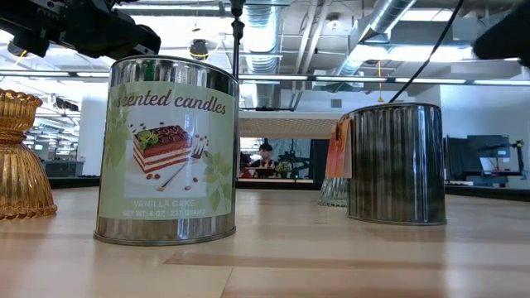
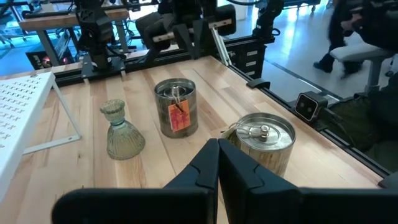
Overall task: Pick & Place candle stick holders
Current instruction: Put the right silver scented candle can on the shelf
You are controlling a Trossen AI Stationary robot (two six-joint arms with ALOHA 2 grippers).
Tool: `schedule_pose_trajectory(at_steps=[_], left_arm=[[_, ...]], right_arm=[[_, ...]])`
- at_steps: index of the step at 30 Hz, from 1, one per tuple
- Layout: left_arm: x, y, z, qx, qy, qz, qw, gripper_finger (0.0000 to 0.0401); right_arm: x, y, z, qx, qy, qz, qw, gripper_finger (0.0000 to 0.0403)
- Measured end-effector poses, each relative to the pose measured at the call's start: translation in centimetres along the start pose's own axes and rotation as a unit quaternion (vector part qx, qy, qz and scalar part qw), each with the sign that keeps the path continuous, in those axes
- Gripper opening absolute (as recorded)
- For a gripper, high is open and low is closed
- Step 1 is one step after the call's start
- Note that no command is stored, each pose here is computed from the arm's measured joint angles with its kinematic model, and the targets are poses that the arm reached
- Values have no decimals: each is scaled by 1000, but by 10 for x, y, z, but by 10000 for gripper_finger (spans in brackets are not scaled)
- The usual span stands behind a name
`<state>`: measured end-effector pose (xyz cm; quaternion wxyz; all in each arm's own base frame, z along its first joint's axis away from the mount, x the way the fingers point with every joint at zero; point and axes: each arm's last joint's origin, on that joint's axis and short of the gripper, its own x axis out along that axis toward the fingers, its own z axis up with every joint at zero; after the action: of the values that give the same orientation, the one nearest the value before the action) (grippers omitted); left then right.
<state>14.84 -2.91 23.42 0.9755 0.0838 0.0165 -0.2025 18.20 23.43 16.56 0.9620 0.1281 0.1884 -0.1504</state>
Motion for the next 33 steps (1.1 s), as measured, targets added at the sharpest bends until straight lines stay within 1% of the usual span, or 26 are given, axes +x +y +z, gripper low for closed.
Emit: schedule_pose_trajectory(at_steps=[4, 8, 12, 17, 19, 21, 22, 24, 25, 26, 28, 30, 33], left_arm=[[0, 0, 0, -21, 0, 0, 1000, 8], [0, 0, 0, -38, 0, 0, 999, 8], [0, 0, 0, -40, 0, 0, 999, 8], [0, 0, 0, -39, -1, 0, 999, 8], [0, 0, 0, -39, -1, 2, 999, 8], [0, 0, 0, -39, -1, 2, 999, 8], [0, 0, 0, -39, -1, 2, 999, 8], [0, 0, 0, -38, -1, 2, 999, 8], [0, 0, 0, -38, -1, 2, 999, 8], [0, 0, 0, -38, -1, 2, 999, 8], [0, 0, 1, -37, -3, 2, 999, 8], [0, 0, 2, -34, -9, 3, 999, 8], [0, 1, 4, -8, -20, 15, 1000, 8]], right_arm=[[-9, -4, -1, -31, 2, -4, 1000, 0], [-10, -6, 2, -42, 3, -7, 999, 0], [-11, -5, 4, -74, 3, -3, 997, 0], [-9, -6, 4, -77, 26, 3, 997, 0], [-7, -8, 4, -83, 30, -3, 996, 0], [-6, -13, 3, -105, 39, -16, 994, 0], [-7, -15, 1, -131, 49, -19, 990, 0], [-15, -20, -5, -177, 71, -21, 981, 0], [-21, -22, -8, -189, 78, -20, 979, 0], [-28, -25, -10, -190, 82, -20, 978, 0], [-42, -30, -14, -168, 79, -11, 983, 0], [-54, -37, -22, -139, 56, 4, 989, 0], [-71, -45, -33, -90, 15, 37, 995, 0]])
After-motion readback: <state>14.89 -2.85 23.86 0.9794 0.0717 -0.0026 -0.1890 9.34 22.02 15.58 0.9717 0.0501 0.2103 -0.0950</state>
